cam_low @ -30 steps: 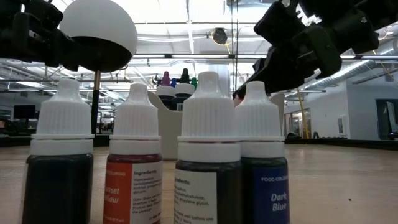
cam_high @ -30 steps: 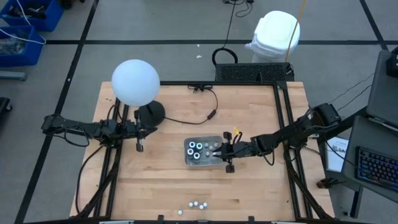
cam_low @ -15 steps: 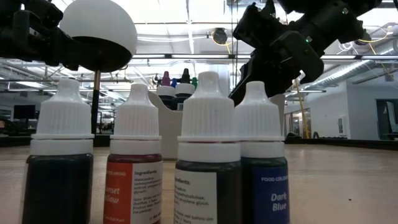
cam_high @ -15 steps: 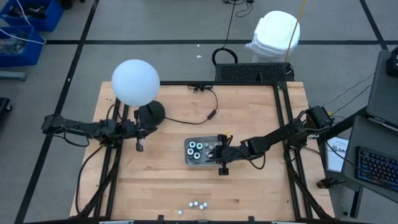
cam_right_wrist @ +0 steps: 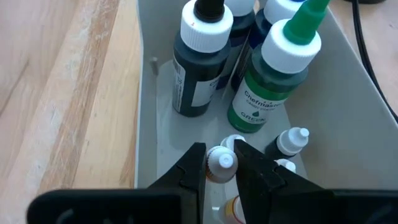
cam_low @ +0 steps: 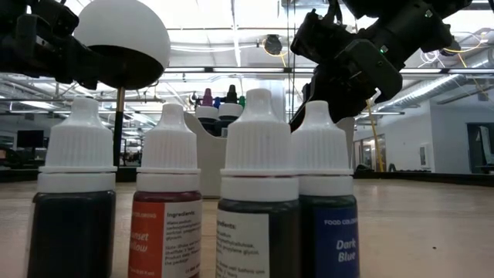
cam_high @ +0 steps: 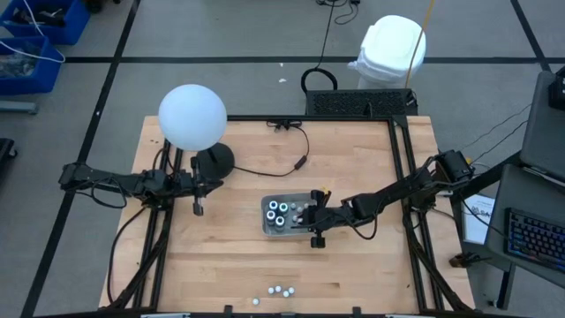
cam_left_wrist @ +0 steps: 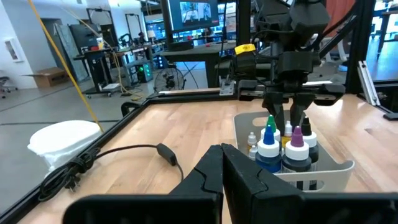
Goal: Pick & Place food coloring
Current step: Put the small orange food coloring bottle into the gray bin, then put the small dark blue food coloring bottle into the gray bin
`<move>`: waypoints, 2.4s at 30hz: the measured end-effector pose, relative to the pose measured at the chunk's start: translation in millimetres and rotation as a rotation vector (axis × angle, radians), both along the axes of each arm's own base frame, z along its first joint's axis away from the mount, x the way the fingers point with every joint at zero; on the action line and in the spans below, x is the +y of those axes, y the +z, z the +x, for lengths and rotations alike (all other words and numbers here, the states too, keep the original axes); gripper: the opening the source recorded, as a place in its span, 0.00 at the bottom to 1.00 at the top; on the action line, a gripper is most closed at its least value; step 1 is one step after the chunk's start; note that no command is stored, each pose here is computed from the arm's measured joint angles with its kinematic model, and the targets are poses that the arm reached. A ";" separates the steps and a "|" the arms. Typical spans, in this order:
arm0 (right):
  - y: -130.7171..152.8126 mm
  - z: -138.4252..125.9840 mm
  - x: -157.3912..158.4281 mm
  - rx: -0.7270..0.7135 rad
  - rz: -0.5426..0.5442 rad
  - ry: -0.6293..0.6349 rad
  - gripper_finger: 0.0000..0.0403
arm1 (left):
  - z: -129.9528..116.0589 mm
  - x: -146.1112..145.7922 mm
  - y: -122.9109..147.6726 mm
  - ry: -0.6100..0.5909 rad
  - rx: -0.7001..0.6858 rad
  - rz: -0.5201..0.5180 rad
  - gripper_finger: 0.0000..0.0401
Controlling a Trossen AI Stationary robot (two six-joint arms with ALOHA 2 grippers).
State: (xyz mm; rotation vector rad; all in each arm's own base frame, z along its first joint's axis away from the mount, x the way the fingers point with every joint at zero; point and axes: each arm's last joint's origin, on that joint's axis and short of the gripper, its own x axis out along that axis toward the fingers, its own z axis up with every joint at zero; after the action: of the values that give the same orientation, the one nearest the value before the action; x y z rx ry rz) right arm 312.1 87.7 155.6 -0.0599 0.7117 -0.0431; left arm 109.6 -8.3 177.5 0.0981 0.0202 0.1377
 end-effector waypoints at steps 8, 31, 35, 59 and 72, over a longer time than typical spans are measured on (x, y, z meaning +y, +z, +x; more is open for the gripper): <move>0.2 0.6 -1.4 0.000 -0.008 0.005 0.14 | 0.0 0.0 0.1 0.000 -0.001 0.000 0.02; 21.2 12.0 -9.1 0.122 -0.085 -0.027 0.14 | 0.0 0.0 -0.8 0.000 0.009 0.014 0.02; 21.3 12.2 -9.1 0.119 -0.081 -0.030 0.14 | 0.0 0.0 -1.0 0.001 0.009 0.001 0.02; 15.6 14.0 -9.5 0.128 -0.049 -0.062 0.17 | 0.0 0.0 -1.3 0.001 0.010 -0.020 0.02; 15.8 14.4 -10.5 0.122 -0.032 -0.083 0.28 | 0.0 0.0 -1.3 0.001 0.009 -0.020 0.02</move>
State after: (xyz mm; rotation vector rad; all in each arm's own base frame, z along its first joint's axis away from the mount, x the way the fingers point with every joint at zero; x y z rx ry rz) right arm 326.6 77.2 171.4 -0.0636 0.8356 -0.1314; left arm 109.6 -8.3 176.2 0.0787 0.0310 0.1382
